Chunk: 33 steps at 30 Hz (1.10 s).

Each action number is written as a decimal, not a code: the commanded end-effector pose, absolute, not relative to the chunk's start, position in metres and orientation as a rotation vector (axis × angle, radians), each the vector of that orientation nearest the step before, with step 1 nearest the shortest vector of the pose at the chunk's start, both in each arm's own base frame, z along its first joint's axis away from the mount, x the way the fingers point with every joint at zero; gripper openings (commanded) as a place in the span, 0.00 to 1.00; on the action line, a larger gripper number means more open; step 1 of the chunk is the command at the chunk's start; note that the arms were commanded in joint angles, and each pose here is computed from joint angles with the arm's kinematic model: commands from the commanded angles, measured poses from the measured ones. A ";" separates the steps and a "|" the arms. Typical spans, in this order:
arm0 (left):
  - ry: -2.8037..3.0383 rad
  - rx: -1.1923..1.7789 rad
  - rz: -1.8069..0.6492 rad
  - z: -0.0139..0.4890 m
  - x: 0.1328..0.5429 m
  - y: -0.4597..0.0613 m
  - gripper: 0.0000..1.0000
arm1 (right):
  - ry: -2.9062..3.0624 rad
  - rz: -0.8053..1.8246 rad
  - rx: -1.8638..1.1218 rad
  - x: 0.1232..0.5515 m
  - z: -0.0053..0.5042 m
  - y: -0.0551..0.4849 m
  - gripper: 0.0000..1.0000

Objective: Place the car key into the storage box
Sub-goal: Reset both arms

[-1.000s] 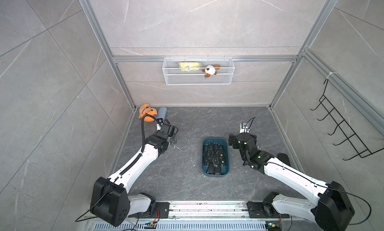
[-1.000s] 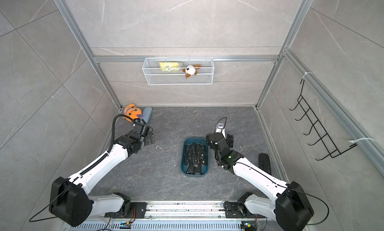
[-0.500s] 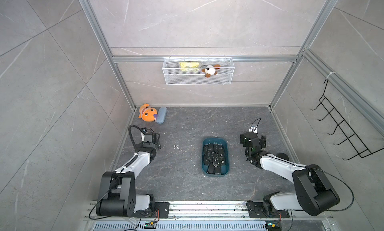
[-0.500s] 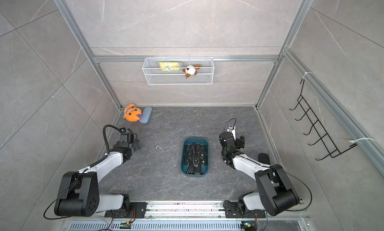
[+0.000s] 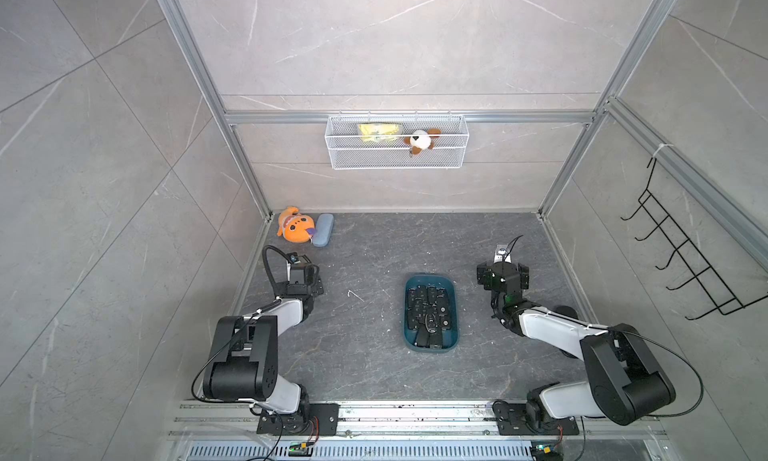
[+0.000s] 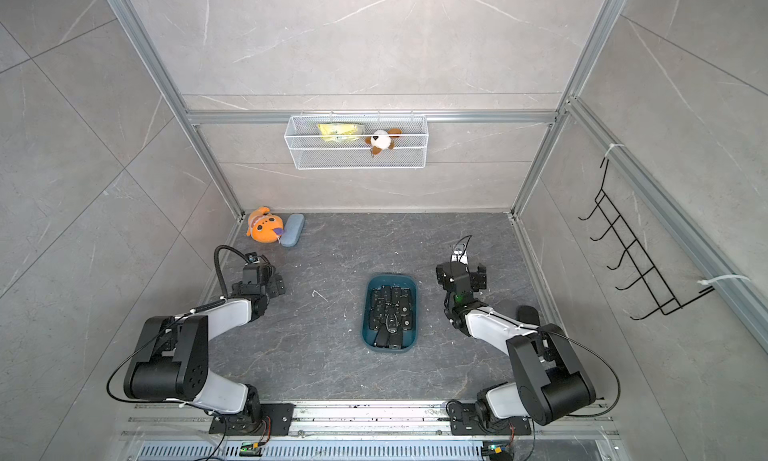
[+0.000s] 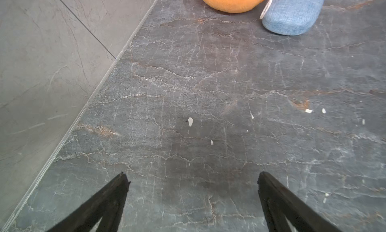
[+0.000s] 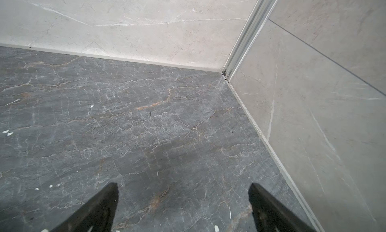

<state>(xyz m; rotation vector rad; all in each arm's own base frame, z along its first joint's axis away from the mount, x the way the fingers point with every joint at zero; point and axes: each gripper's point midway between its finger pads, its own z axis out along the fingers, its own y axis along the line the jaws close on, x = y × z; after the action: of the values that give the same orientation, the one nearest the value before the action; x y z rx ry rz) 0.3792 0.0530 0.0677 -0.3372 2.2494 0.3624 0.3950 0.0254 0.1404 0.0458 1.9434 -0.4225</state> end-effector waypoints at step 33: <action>1.938 -0.096 0.135 0.087 0.383 0.025 1.00 | 1.882 -0.157 0.051 0.383 0.095 0.014 1.00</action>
<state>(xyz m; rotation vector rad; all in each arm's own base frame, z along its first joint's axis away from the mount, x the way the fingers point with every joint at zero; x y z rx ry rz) 0.3724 0.0282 0.0661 -0.1329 2.0425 0.1515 0.3812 0.0121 0.0957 0.0398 1.8818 -0.1934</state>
